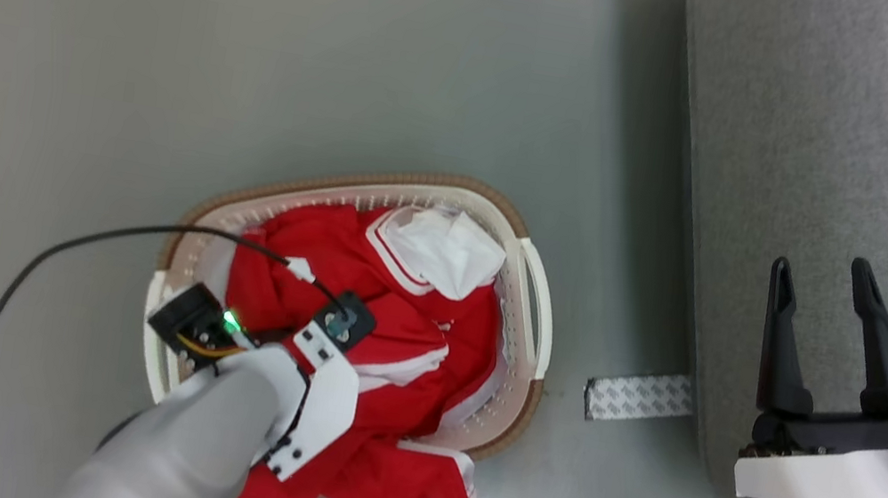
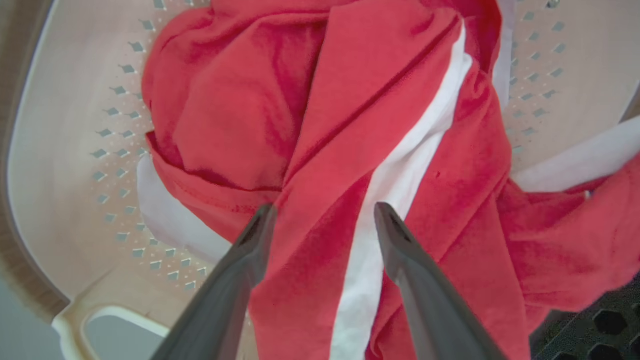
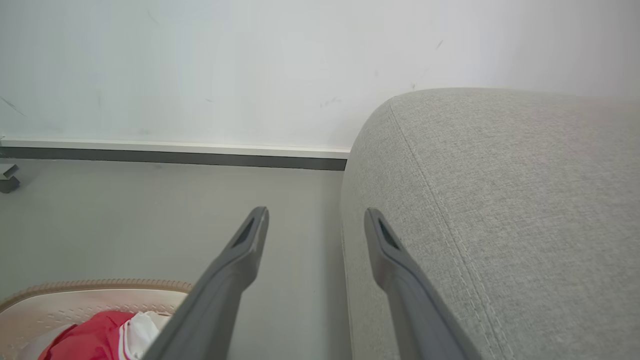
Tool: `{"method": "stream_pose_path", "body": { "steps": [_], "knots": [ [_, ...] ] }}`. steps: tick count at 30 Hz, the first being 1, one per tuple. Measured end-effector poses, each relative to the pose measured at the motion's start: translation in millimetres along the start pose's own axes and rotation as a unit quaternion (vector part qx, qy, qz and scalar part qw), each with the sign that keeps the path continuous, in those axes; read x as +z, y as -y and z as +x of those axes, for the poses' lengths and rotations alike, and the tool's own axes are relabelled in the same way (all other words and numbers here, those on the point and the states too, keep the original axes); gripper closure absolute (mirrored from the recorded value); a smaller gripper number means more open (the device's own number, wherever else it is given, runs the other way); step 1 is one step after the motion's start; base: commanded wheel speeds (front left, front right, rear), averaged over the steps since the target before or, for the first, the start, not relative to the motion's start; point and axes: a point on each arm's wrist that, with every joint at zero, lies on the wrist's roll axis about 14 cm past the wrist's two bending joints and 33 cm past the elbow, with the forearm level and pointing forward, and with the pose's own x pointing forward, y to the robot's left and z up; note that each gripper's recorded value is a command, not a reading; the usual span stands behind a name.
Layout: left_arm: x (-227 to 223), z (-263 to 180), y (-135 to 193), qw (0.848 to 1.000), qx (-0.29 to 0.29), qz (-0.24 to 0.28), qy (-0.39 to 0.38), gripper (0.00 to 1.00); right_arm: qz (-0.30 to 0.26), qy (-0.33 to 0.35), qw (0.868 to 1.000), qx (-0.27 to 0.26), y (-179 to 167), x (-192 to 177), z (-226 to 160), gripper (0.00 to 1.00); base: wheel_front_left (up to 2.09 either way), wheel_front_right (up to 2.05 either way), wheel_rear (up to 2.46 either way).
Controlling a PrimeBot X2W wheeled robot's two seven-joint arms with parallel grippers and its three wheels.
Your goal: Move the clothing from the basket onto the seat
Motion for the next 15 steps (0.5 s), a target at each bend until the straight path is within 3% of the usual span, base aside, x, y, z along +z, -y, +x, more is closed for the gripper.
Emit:
{"method": "stream_pose_path", "body": {
  "steps": [8,9,10,15],
  "knots": [
    [-20.0,37.7,7.5,0.999,-0.032,0.008,-0.043,0.0,-0.005,-0.025,1.0,0.001,1.6,-27.1,16.9,0.0,0.0,0.0,0.0],
    [-23.1,41.6,10.5,0.998,-0.037,0.006,-0.047,0.62,-0.004,-0.03,1.0,0.0,2.6,-31.6,17.7,0.0,0.0,0.0,0.0],
    [-23.5,45.2,13.3,0.998,-0.042,0.004,-0.046,1.0,-0.004,-0.034,0.999,-0.001,3.4,-35.3,18.7,0.0,0.0,0.0,0.0],
    [-10.5,49.6,19.9,0.998,-0.053,-0.015,-0.014,1.0,-0.006,-0.04,0.999,-0.006,6.4,-40.8,20.1,0.0,0.0,0.0,0.0]
  ]
}}
